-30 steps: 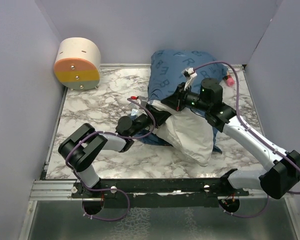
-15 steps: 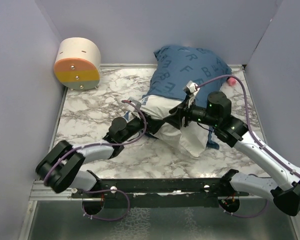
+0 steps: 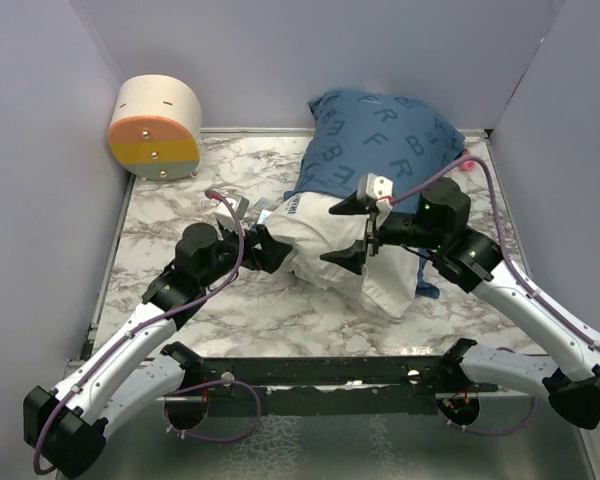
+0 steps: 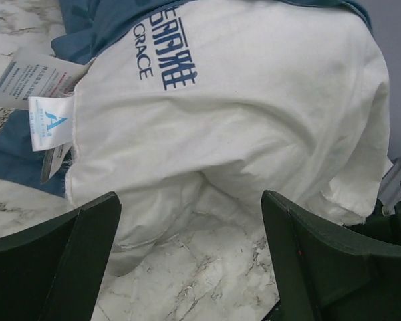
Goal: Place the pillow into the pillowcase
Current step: Stuff the pillow into the pillowcase.
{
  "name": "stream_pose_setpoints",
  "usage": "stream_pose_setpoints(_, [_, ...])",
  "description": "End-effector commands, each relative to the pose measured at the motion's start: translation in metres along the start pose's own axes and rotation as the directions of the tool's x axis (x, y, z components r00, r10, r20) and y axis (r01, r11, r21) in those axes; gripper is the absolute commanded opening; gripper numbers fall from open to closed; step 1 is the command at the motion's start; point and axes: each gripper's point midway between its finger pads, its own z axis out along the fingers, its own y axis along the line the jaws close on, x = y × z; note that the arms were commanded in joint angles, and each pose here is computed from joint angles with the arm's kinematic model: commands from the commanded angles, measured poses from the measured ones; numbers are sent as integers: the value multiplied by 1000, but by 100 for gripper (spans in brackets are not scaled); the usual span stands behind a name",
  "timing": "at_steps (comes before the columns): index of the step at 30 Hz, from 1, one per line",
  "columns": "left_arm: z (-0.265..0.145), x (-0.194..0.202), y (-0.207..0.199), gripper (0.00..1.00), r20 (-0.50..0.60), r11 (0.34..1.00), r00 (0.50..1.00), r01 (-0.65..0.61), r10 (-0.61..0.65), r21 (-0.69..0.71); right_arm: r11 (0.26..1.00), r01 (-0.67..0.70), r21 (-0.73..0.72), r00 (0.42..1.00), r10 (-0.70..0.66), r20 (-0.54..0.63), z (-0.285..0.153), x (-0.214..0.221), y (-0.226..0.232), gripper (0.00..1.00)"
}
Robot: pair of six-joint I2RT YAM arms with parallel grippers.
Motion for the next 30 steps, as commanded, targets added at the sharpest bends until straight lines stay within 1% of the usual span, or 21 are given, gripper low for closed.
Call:
stream_pose_setpoints(1, [-9,3,16,88,-120,995,993,-21,8,-100,947,303,-106,953,-302,22,33,1,14,100])
stream_pose_setpoints(3, [-12,-7,25,88,-139,987,990,-50,28,-151,913,395,-107,916,-400,-31,53,12,15,100])
stream_pose_setpoints(6, [-17,-23,33,88,-146,975,988,-85,56,-203,870,487,-81,854,-493,-167,83,37,0,100])
stream_pose_setpoints(9, [-21,-29,38,87,-148,970,987,-94,61,-225,840,542,-30,788,-520,-331,108,78,-33,100])
stream_pose_setpoints(11, [-24,-28,40,86,-143,970,988,-83,51,-229,808,588,28,721,-509,-470,110,111,-62,100])
stream_pose_setpoints(13, [-28,-26,41,85,-128,970,991,-68,39,-233,784,614,91,677,-464,-571,105,138,-82,100])
stream_pose_setpoints(14, [-30,-25,42,85,-117,970,993,-60,32,-237,773,622,121,663,-439,-607,99,154,-89,97])
stream_pose_setpoints(15, [-32,-23,43,84,-105,969,994,-48,23,-240,765,626,150,666,-424,-614,97,157,-94,86])
stream_pose_setpoints(16, [-34,-21,45,84,-93,969,996,-37,14,-243,771,615,166,672,-402,-621,92,166,-95,63])
stream_pose_setpoints(17, [-35,-18,46,83,-86,970,996,-23,3,-243,774,602,197,691,-382,-613,88,168,-97,46])
stream_pose_setpoints(19, [-36,-11,46,80,-76,972,997,1,-19,-235,772,582,255,729,-357,-584,81,163,-99,26])
stream_pose_setpoints(21, [-37,-6,45,78,-65,974,997,25,-41,-223,772,530,350,800,-319,-508,74,143,-104,7])
stream_pose_setpoints(22, [-38,-5,44,77,-57,975,997,36,-49,-218,784,482,391,845,-299,-443,70,129,-104,2])
stream_pose_setpoints(24, [-38,-2,42,75,-38,977,997,61,-71,-203,822,324,468,941,-232,-245,56,88,-107,1])
stream_pose_setpoints(25, [-38,0,41,74,-31,979,996,76,-83,-191,839,245,485,969,-195,-152,47,70,-110,1])
stream_pose_setpoints(27, [-36,4,35,68,-13,982,993,111,-114,-150,855,137,501,989,-144,-25,30,41,-117,1])
stream_pose_setpoints(29, [-32,10,28,59,8,982,986,164,-164,-93,869,95,486,991,-130,39,21,21,-121,1])
stream_pose_setpoints(30, [-29,13,25,51,23,978,979,202,-201,-59,877,84,473,991,-125,56,20,15,-121,1])
